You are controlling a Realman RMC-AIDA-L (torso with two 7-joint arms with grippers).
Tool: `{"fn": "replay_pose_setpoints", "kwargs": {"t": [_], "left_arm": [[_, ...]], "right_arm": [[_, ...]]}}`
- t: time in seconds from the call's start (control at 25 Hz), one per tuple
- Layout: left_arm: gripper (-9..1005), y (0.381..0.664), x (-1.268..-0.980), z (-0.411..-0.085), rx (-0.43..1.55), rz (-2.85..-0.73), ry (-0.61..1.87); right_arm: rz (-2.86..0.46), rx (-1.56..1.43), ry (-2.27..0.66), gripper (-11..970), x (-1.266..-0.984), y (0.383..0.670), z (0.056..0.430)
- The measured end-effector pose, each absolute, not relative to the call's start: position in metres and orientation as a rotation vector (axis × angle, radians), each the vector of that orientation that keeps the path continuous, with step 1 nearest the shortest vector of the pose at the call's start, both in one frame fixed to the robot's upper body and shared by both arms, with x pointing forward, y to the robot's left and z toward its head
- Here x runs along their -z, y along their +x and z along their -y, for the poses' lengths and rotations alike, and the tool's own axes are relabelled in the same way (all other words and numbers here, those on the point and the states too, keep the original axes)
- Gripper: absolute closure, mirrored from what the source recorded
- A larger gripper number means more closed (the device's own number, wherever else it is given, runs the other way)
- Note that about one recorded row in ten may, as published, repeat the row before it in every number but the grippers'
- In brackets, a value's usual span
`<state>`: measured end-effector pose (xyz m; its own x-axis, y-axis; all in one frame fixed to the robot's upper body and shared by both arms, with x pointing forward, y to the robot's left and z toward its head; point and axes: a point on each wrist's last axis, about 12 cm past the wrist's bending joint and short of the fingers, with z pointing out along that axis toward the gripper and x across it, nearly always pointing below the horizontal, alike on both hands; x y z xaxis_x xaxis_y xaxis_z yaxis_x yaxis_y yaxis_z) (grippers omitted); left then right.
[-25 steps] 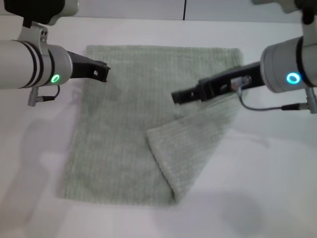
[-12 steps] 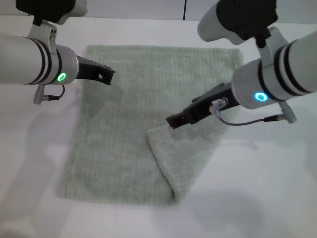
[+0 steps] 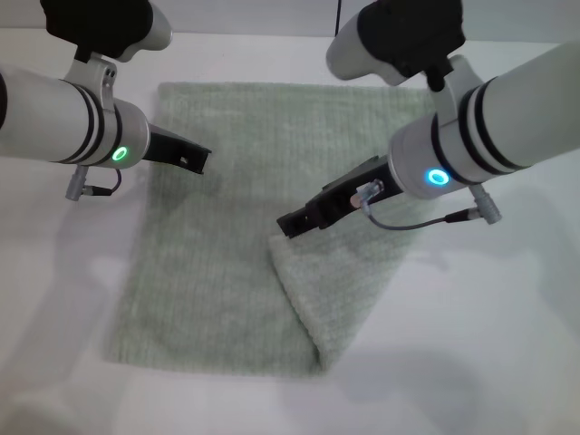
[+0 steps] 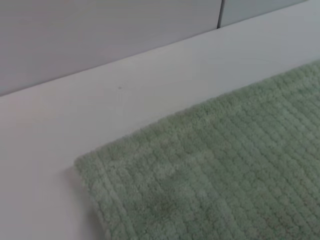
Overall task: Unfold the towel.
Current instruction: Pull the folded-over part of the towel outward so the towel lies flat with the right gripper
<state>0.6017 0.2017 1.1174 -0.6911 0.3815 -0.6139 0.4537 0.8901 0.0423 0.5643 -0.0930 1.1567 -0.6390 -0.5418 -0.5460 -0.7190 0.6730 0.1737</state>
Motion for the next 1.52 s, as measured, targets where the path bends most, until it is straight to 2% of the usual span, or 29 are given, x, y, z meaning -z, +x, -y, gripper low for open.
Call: {"fn": "replay_pose_setpoints", "kwargs": {"t": [0.6,1.52], "left_arm": [[998,0.603,-1.118,-0.202,0.14,-2.404,0.606],[998,0.599,-1.115,-0.2,0.138,-2.455,0.657]], "right_arm": [[-2.448,-0.57,-1.058,154,-1.131,0.568,0.076],[-2.44,-0.513,-1.096,223,-1.118,0.572,0.068]]}}
